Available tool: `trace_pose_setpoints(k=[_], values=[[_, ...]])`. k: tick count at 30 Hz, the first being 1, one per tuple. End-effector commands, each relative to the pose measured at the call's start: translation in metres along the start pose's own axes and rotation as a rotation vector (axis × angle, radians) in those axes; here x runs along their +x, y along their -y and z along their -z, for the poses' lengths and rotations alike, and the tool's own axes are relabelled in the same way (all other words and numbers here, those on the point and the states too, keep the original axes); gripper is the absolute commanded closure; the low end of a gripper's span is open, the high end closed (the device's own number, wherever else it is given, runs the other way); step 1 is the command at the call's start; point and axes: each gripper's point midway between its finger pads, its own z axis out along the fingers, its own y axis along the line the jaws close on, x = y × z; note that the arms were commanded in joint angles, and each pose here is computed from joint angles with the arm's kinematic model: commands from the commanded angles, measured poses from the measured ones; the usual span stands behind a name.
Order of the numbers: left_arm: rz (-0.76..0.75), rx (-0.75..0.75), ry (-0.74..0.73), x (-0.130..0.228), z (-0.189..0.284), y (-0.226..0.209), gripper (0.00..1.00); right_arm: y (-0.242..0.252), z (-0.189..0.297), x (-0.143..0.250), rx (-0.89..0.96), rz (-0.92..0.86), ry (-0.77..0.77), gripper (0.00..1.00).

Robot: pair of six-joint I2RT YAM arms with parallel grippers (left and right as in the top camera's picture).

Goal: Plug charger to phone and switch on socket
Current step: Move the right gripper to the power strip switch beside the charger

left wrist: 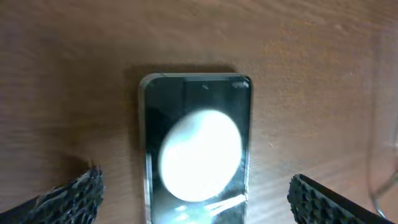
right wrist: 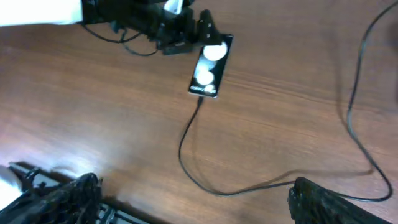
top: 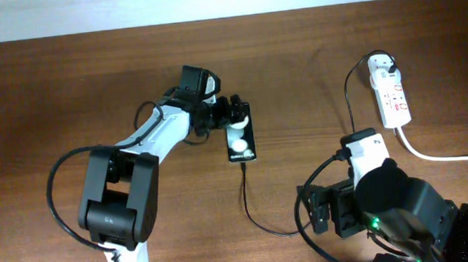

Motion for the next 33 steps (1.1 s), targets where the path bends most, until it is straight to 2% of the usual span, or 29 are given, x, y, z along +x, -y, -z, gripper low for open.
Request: trace_pose_setpoints(k=[1, 2, 4, 6, 7, 8, 9, 11, 13, 15, 18, 21, 24, 28, 31, 33], values=[[-0.020, -0.237, -0.002, 0.010, 0.001, -0.052, 0.01, 0.012, 0.002, -0.012, 0.072, -0.007, 0.060, 0.01], [-0.058, -0.325, 0.038, 0.002, 0.027, -0.057, 0.01, 0.016, 0.001, -0.015, 0.100, -0.020, 0.072, 0.00], [-0.076, -0.442, 0.139, -0.011, 0.088, -0.053, 0.01, 0.024, -0.004, -0.021, 0.170, -0.062, 0.100, 0.19], [-0.087, -0.493, 0.262, -0.012, 0.171, -0.035, 0.01, 0.024, -0.017, -0.023, 0.221, -0.065, 0.081, 0.58], [-0.091, -0.486, 0.313, -0.008, 0.204, -0.026, 0.01, 0.022, -0.022, -0.022, 0.232, -0.057, 0.067, 0.71], [-0.096, -0.465, 0.361, -0.002, 0.233, -0.016, 0.01, 0.028, -0.026, -0.023, 0.277, -0.070, 0.065, 0.78], [-0.101, -0.442, 0.410, 0.002, 0.257, -0.007, 0.01, 0.037, -0.029, -0.022, 0.330, -0.119, 0.063, 0.82], [-0.112, -0.386, 0.522, 0.023, 0.316, 0.009, 0.01, 0.078, -0.036, -0.024, 0.496, -0.257, 0.036, 0.94], [-0.122, -0.340, 0.613, 0.033, 0.350, 0.019, 0.01, 0.117, -0.038, -0.030, 0.617, -0.389, 0.033, 0.96], [-0.131, -0.296, 0.700, 0.044, 0.381, 0.027, 0.01, 0.185, -0.048, -0.036, 0.729, -0.649, 0.005, 0.96], [-0.134, -0.276, 0.739, 0.050, 0.394, 0.030, 0.01, 0.241, -0.080, -0.039, 0.690, -0.838, -0.064, 0.96], [-0.135, -0.270, 0.750, 0.054, 0.399, 0.031, 0.01, 0.289, -0.117, -0.035, 0.656, -0.891, -0.135, 0.96], [-0.136, -0.263, 0.763, 0.078, 0.416, 0.026, 0.01, 0.334, -0.149, -0.020, 0.679, -0.941, -0.211, 0.96], [-0.059, -0.301, 0.871, 0.126, 0.461, -0.003, 0.01, 0.384, -0.188, -0.049, 0.687, -0.935, -0.254, 0.96], [-0.022, -0.326, 0.911, 0.188, 0.478, -0.025, 0.01, 0.405, -0.220, -0.048, 0.689, -0.942, -0.276, 0.96], [-0.011, -0.358, 0.838, 0.230, 0.467, -0.044, 0.01, 0.414, -0.238, -0.040, 0.690, -0.945, -0.288, 0.96]])
